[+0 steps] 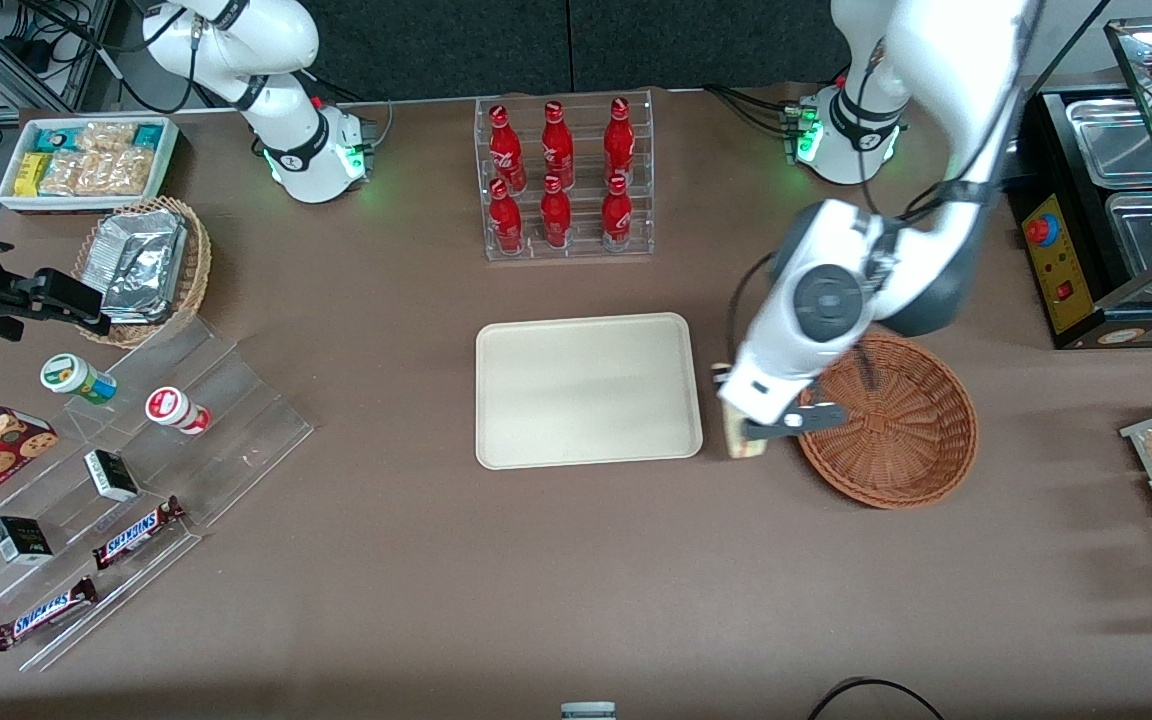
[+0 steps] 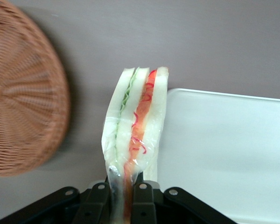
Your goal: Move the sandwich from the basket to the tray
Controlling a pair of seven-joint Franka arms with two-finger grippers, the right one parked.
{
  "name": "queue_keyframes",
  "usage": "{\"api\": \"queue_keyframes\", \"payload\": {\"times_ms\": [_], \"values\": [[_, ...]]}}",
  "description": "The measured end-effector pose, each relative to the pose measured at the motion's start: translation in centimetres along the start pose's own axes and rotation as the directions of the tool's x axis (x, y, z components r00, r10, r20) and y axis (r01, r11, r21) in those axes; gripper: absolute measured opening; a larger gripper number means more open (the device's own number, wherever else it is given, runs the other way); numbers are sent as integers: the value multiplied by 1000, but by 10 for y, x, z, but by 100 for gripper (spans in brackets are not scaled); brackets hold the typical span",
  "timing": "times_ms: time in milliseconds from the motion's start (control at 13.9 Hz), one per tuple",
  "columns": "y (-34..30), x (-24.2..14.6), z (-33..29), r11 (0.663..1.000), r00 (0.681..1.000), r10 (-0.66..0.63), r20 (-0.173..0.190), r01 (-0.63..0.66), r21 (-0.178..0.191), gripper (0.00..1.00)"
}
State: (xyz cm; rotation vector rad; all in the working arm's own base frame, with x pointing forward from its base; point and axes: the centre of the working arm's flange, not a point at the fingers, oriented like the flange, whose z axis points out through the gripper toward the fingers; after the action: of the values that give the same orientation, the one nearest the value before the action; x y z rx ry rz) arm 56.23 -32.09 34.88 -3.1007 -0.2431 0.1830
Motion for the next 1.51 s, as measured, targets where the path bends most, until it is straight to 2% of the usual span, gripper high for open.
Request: {"api": "queue_keyframes", "payload": {"times_ms": [504,719,1511], "values": [[122,-43,39,1000,1000,5,-3,-5,-2,15],[157,-65,63,999,999,43,7,-43,11,15],[183,-90,108,992,994,108,21,-109,71,15]]}}
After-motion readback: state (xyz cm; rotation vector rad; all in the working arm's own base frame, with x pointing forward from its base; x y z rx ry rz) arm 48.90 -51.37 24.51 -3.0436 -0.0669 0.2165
